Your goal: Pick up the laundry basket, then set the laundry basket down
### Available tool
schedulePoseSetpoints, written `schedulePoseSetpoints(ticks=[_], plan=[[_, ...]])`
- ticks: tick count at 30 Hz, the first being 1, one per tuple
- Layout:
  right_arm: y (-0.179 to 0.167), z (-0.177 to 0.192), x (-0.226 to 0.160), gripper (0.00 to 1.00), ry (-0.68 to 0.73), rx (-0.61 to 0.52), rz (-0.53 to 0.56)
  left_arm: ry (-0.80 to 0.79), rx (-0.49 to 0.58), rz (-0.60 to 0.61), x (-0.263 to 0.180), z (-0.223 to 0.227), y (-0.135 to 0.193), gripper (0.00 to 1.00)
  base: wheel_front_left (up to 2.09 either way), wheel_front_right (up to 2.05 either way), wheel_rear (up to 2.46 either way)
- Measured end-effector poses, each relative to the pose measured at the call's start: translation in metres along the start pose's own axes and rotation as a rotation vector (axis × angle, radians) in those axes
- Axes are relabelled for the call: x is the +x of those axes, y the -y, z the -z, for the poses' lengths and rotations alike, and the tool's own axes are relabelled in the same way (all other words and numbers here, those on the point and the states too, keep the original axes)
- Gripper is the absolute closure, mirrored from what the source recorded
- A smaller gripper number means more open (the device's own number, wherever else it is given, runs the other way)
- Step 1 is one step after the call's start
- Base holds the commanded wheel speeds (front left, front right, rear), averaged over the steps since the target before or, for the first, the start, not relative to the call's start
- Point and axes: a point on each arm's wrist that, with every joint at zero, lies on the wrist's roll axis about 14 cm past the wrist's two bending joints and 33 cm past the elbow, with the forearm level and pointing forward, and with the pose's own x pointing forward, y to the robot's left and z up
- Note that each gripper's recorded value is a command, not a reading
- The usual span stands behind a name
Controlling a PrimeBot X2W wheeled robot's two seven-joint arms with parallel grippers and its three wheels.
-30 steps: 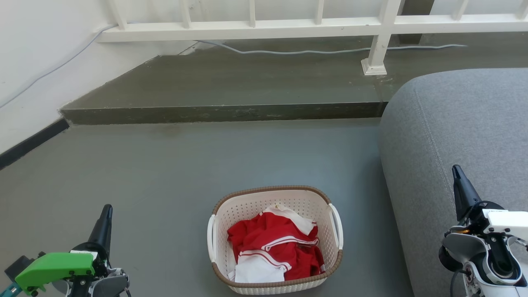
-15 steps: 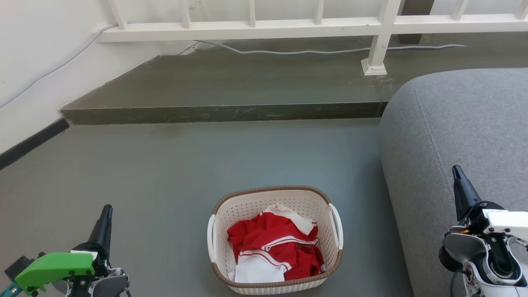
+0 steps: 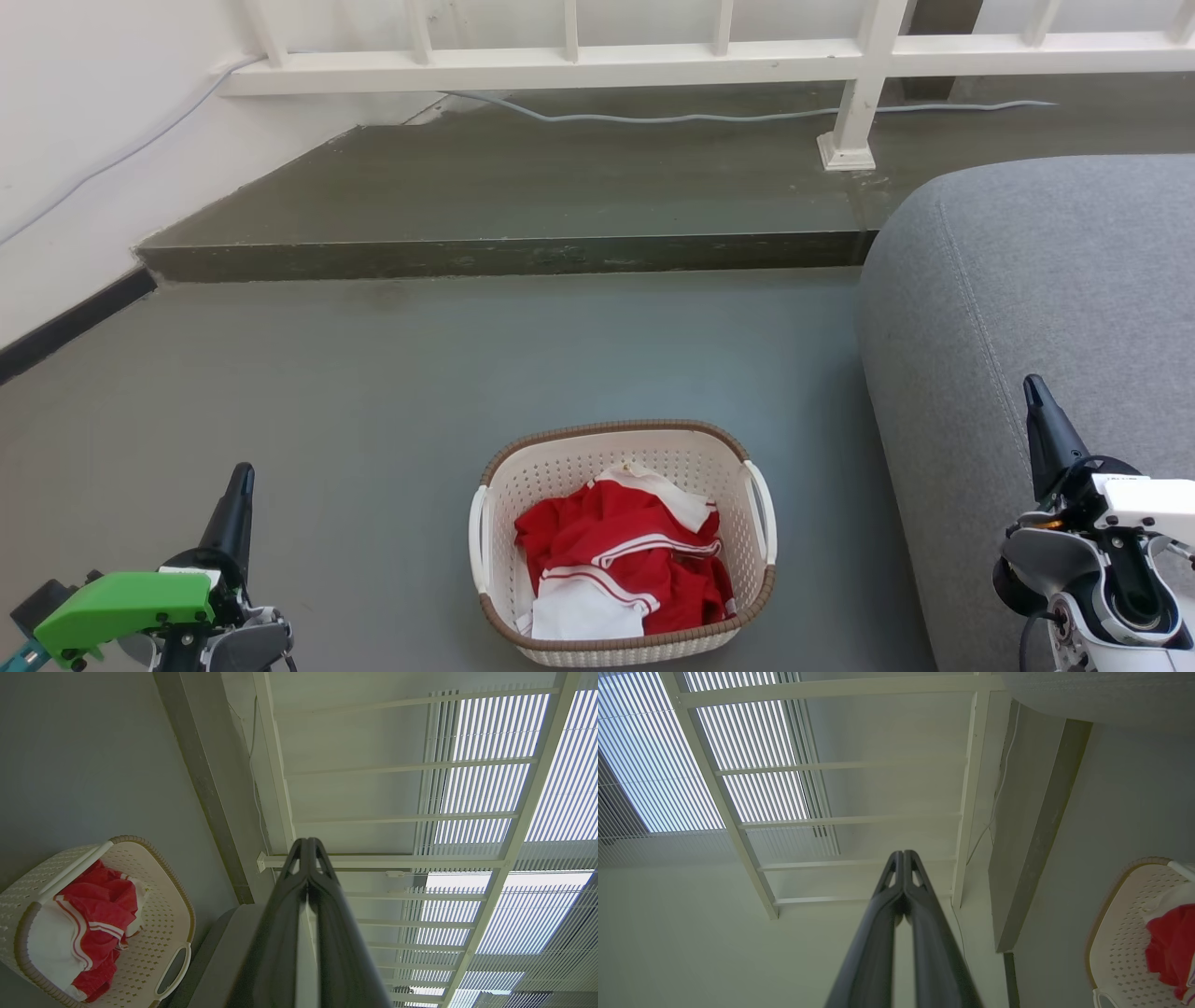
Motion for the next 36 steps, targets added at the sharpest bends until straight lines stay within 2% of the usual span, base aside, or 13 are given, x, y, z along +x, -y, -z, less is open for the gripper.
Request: schedulePoseSetpoints(ticks=[36], plan=[[-0.0001, -0.0003, 0.0, 1.0, 0.0, 0.002, 0.0, 0.004, -0.003, 0.0, 0.0001, -0.001, 0.0001, 1.0, 0.0, 0.0, 0.0]])
